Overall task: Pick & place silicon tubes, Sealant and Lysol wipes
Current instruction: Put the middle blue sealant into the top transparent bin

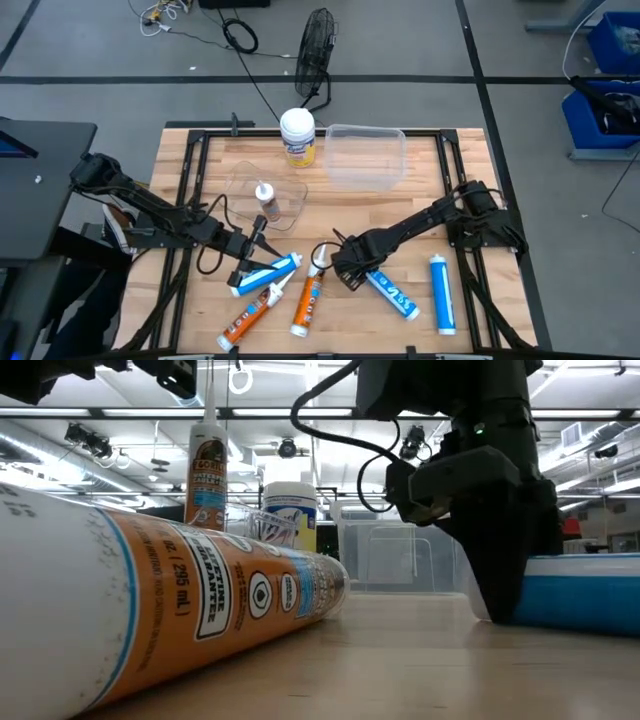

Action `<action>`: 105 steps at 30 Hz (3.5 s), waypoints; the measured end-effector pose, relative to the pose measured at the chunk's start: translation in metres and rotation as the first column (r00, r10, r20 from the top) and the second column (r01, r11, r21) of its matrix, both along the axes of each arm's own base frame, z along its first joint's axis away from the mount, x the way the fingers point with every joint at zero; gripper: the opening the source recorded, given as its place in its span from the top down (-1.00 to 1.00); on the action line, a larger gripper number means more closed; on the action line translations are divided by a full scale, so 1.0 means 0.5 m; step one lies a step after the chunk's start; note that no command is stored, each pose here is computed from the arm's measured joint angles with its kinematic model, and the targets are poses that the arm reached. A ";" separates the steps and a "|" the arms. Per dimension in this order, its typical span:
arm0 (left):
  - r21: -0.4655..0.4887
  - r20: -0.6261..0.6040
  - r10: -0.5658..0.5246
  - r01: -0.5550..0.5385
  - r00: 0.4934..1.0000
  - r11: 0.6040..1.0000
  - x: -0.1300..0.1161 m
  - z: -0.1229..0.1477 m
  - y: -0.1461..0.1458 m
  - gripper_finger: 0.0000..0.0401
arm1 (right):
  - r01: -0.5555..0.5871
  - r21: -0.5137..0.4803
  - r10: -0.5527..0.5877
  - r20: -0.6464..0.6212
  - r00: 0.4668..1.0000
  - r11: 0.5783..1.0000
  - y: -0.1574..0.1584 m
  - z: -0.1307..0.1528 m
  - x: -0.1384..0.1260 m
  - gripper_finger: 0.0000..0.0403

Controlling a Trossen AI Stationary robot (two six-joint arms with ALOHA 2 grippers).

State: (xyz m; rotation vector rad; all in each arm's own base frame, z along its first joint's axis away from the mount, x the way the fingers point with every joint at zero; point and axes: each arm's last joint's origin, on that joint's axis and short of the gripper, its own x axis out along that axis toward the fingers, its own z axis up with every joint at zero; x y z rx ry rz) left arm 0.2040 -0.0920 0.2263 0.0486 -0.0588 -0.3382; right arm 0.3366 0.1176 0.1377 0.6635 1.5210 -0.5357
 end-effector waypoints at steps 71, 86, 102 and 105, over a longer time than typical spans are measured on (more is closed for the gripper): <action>-0.027 -0.009 0.059 -0.059 0.998 0.998 0.000 0.001 0.004 0.29 | 0.574 -0.739 0.466 0.670 0.577 0.353 0.157 0.091 -0.093 -0.08; -0.027 -0.010 0.058 -0.059 0.998 0.998 0.000 0.001 0.004 0.29 | 0.548 -0.748 0.458 0.663 0.592 0.375 0.163 0.089 -0.094 -0.14; -0.027 -0.011 0.058 -0.059 0.998 0.998 0.000 0.001 0.004 0.29 | 0.514 -0.752 0.455 0.659 0.599 0.413 0.179 0.086 -0.105 -0.15; -0.026 -0.011 0.058 -0.058 0.998 0.998 0.000 0.001 0.004 0.29 | 0.493 -0.765 0.456 0.644 0.615 0.416 0.179 0.086 -0.105 -0.15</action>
